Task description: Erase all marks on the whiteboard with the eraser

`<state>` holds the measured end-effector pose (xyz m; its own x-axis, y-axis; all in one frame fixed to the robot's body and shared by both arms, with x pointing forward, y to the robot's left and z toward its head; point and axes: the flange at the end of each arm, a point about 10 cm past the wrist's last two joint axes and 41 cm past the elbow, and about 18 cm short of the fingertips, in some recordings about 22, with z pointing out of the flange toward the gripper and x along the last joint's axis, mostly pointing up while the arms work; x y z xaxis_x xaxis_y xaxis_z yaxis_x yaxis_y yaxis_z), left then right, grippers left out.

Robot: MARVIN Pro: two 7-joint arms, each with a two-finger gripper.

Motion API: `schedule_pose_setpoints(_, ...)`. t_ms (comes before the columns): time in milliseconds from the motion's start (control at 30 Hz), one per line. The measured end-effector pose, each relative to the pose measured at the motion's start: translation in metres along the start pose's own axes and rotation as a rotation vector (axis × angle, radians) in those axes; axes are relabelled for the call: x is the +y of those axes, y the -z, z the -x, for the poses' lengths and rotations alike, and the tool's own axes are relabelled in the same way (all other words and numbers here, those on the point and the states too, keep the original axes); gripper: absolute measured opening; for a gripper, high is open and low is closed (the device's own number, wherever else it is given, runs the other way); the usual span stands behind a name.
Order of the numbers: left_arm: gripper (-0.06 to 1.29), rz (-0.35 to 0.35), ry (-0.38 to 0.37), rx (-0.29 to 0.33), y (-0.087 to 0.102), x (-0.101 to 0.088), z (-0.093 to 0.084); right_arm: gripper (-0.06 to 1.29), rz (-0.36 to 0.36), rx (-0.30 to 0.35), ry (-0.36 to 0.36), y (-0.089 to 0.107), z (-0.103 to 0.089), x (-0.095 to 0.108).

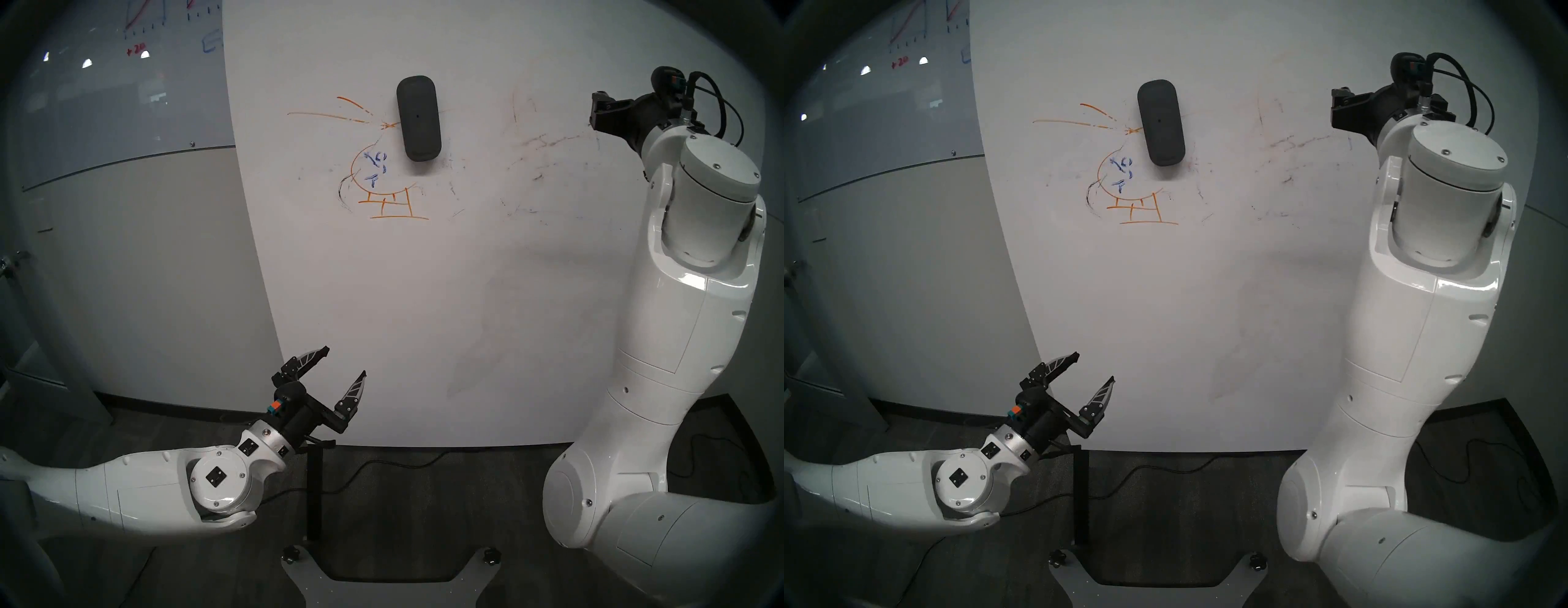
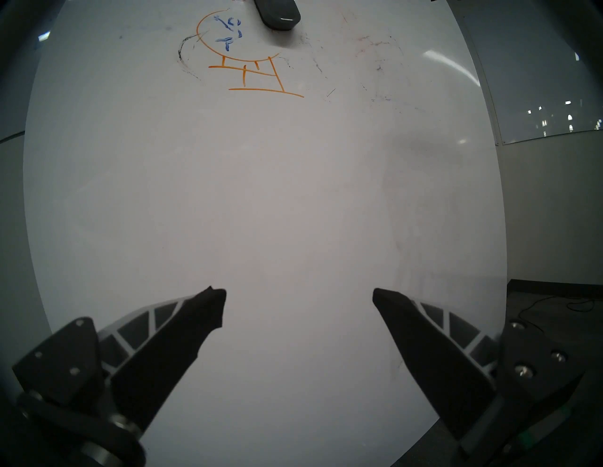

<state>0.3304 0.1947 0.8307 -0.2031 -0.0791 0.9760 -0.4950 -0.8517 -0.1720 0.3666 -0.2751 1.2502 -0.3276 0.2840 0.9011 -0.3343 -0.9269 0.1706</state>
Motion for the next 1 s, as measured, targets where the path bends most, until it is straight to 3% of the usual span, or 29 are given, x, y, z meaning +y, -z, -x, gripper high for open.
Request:
schedule_pose_setpoints(233, 1.23, 0.0, 0.0, 0.0, 0.0, 0.0, 0.0, 1.25, 0.02, 0.006, -0.013, 0.011, -0.007, 0.014)
schedule_pose_setpoints(467, 1.23, 0.0, 0.0, 0.0, 0.0, 0.0, 0.0, 1.25, 0.042, -0.007, -0.006, 0.01, -0.002, 0.022)
schedule_pose_setpoints(1000, 1.23, 0.0, 0.0, 0.0, 0.0, 0.0, 0.0, 1.25, 0.079, -0.031, 0.049, 0.002, 0.01, 0.017)
